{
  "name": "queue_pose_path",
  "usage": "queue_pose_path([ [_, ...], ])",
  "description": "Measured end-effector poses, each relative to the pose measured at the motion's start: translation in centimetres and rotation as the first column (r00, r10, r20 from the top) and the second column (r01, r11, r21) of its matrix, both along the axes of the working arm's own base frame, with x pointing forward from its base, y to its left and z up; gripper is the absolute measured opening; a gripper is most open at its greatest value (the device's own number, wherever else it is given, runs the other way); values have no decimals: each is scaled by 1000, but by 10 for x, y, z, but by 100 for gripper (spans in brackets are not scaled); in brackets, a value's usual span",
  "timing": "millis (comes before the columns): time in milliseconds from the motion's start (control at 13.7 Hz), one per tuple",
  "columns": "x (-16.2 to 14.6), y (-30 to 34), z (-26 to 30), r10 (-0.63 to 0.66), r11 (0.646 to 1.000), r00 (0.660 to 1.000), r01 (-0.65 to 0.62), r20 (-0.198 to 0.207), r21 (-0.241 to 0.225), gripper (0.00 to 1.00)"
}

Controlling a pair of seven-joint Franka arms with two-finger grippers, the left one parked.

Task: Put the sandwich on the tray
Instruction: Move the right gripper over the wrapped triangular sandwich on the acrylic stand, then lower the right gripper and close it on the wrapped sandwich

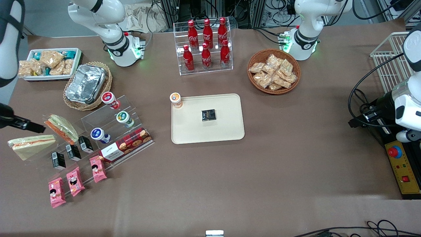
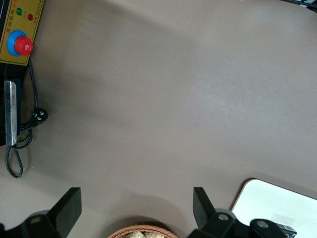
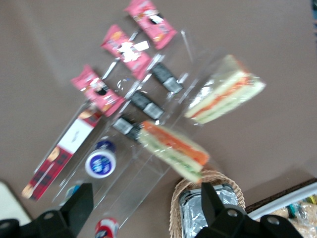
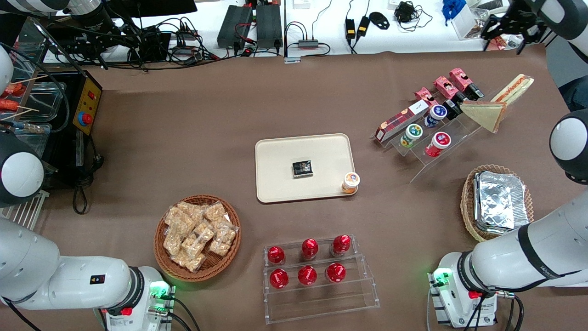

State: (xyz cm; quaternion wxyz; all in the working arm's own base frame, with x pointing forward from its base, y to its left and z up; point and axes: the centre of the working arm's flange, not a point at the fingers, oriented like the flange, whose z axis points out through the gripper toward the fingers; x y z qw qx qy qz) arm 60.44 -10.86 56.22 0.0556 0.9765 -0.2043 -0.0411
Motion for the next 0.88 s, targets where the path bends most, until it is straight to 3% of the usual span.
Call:
queue_pose_path([
  [146, -3, -36, -2, -124, 992, 992, 124, 25, -20, 97],
  [293, 1, -57, -7, -271, 961, 959, 275, 79, -38, 97],
  [585, 15, -98, -32, -526, 841, 832, 539, 178, -36, 97],
  [878, 14, -165, -80, -636, 765, 751, 644, 176, 14, 97],
])
